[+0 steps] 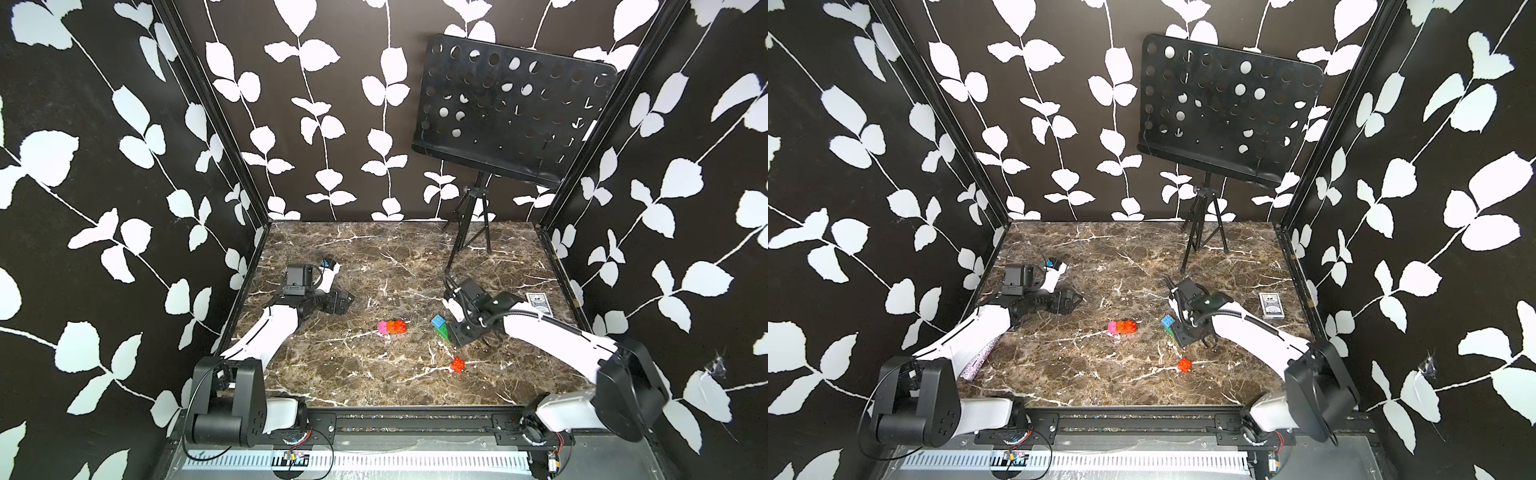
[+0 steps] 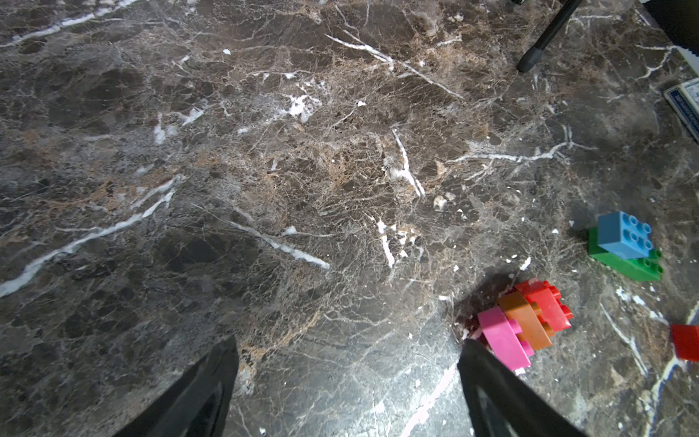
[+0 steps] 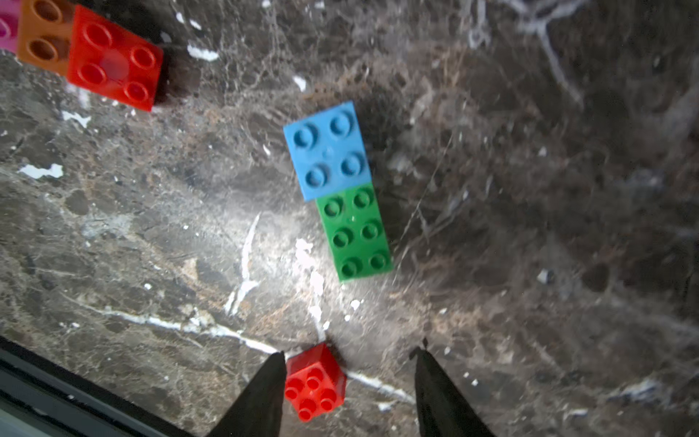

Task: Assemble the letter y with lego
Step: Adjust the lego brick at the center of the board, then pick up the lego brick from the center of the board.

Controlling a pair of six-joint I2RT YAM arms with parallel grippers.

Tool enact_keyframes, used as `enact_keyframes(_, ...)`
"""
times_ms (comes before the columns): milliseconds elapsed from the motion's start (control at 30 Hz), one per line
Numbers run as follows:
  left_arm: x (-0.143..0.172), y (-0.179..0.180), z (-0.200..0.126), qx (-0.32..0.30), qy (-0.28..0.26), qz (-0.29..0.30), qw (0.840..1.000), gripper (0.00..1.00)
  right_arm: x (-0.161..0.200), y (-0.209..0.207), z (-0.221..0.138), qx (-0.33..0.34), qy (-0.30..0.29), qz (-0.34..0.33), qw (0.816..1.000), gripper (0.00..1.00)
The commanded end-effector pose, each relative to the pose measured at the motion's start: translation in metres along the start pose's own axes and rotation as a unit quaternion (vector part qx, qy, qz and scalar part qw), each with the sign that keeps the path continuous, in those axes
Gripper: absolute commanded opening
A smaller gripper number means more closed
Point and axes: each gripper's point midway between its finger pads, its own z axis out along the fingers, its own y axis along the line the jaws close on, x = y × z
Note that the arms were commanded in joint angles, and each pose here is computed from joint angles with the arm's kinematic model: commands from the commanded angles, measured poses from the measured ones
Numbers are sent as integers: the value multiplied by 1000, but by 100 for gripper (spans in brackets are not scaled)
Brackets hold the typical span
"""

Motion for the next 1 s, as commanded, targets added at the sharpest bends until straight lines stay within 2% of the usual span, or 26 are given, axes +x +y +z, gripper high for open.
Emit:
enact_keyframes(0,1,-3,0,10,-3,-5,1000,93,32,4,6,8,38,50,998,57)
enact_keyframes(233,0,-3,-1,10,-6,-5,1000,93,40,13,21,13,55,39,998,61)
enact_keyframes(433,1,-3,-1,9,-5,-4,1000,93,45,20,35,10,85,22,996,62)
enact_keyframes(600,2,-2,0,8,-3,-4,1000,93,56,24,37,15,101,18,995,55)
enact_keyframes(733,3,-3,0,9,-3,-4,1000,93,60,23,36,24,103,19,994,45)
enact_keyframes(967,3,-2,0,8,-4,-3,1000,93,69,20,38,38,122,18,992,42)
